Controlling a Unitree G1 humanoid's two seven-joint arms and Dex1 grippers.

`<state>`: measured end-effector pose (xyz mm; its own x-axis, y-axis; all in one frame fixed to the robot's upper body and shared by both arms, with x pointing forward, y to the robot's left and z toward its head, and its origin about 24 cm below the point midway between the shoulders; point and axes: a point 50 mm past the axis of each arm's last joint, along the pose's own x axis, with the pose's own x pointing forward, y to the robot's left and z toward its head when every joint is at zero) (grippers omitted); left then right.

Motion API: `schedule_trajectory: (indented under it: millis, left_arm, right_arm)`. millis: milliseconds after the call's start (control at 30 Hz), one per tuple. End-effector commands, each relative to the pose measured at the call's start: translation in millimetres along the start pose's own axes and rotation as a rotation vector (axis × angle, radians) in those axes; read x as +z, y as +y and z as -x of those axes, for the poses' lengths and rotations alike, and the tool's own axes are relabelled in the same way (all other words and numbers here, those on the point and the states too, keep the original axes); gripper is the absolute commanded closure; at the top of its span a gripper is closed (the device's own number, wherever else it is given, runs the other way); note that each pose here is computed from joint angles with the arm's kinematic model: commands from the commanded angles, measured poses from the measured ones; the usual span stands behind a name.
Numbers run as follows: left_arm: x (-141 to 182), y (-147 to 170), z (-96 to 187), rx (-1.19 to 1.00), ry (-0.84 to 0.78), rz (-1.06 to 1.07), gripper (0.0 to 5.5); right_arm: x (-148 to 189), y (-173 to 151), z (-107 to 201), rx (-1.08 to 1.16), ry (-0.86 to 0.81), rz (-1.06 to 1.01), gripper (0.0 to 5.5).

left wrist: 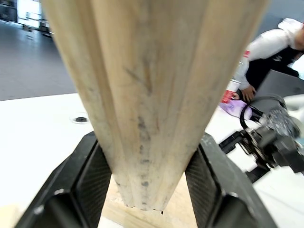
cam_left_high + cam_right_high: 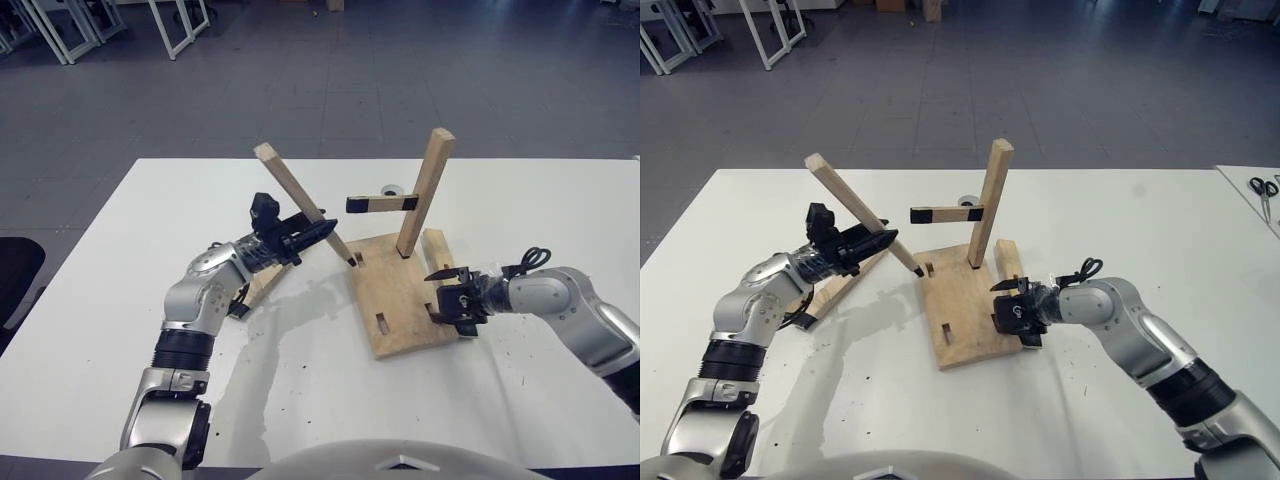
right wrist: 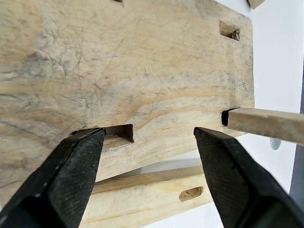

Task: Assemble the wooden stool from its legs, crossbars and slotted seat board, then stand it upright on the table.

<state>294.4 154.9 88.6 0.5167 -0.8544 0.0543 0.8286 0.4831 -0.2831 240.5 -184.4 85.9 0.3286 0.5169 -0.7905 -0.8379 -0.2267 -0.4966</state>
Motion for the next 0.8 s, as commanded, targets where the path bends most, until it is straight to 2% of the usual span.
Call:
schedule_trajectory:
  millis: [33,200,367,667,800]
  left_arm:
    - [5,-5,-11,-0.059,-0.025,-0.035,3.41]
    - [-8,-3,-22,-0.046,-0.026,0.003,3.41]
    - [-25,8,-29,-0.016,0.047,0.021,3.41]
    - [-36,25,-16,-0.080,0.286,-0.040,3.44]
    - [-45,24,-16,-0.060,0.377,-0.053,3.45]
  right_arm:
    - [-30,38,-3,0.207,0.120,0.000,2.04]
    - [-30,39,-4,0.208,0.110,0.030,2.04]
    - [-26,38,-8,0.193,0.099,0.043,2.04]
    - [-24,35,-10,0.153,0.093,0.033,2.04]
    - [-17,15,-4,0.021,0.052,-0.018,2.04]
